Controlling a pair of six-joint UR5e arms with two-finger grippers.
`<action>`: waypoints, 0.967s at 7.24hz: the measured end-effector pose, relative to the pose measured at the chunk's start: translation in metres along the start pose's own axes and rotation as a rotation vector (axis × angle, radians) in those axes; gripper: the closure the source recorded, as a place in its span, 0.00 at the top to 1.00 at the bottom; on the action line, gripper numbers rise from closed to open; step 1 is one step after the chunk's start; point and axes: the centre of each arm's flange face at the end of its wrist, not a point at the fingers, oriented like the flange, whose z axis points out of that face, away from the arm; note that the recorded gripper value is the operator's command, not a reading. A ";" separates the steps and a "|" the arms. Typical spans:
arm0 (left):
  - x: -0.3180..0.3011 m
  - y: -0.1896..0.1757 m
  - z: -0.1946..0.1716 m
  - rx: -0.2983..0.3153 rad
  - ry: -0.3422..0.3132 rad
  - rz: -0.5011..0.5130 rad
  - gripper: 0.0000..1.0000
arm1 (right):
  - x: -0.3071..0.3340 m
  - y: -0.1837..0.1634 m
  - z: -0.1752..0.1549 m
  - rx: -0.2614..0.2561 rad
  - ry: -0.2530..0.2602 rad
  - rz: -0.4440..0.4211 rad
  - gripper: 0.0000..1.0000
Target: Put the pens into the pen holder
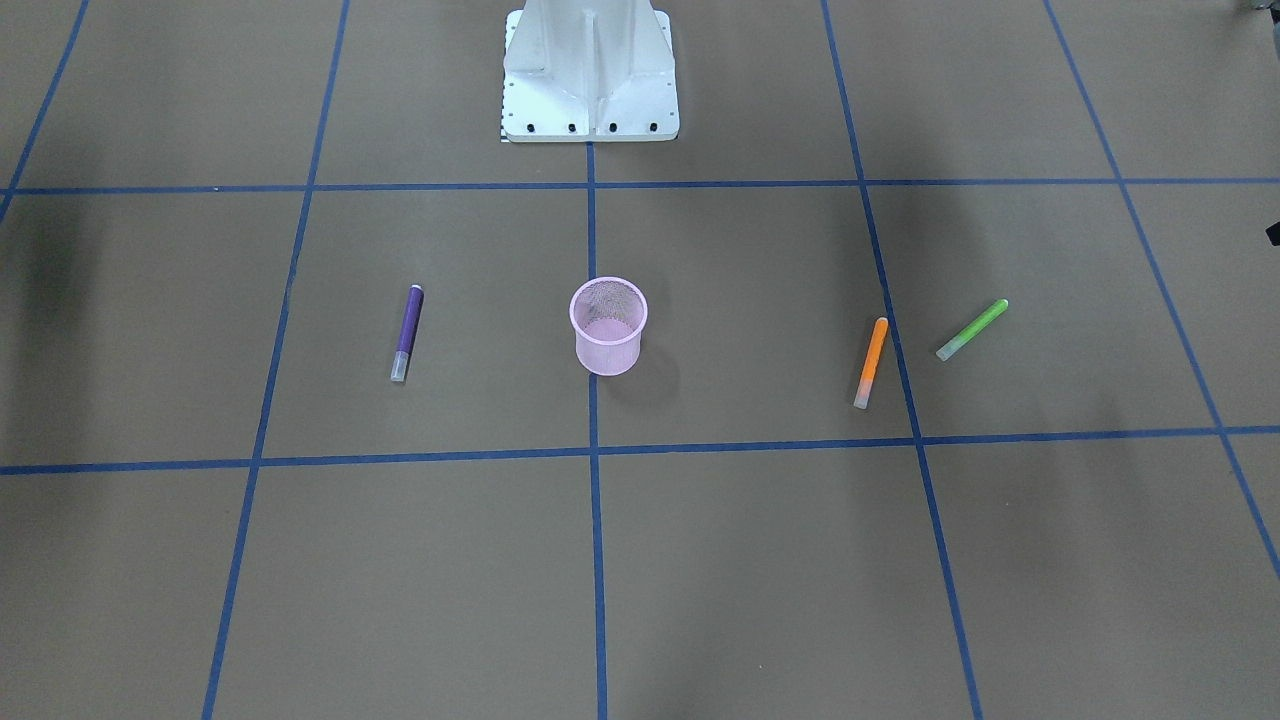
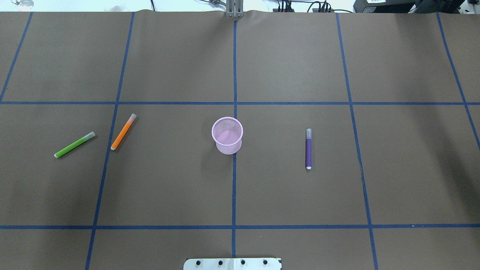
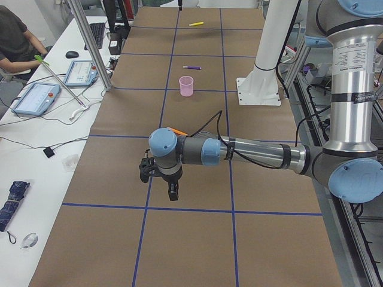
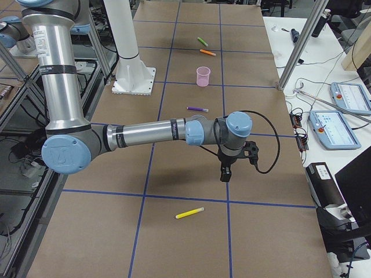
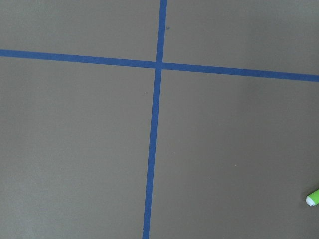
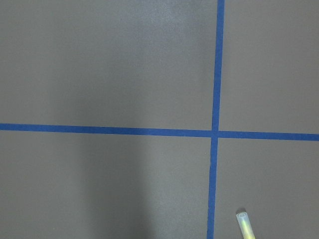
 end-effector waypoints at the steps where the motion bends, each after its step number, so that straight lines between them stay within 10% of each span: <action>1: 0.002 0.000 -0.001 0.004 0.001 0.005 1.00 | 0.002 0.001 0.000 -0.002 0.002 0.001 1.00; 7: 0.007 0.010 -0.008 0.019 0.000 0.020 1.00 | 0.013 0.031 0.007 -0.007 0.013 0.012 1.00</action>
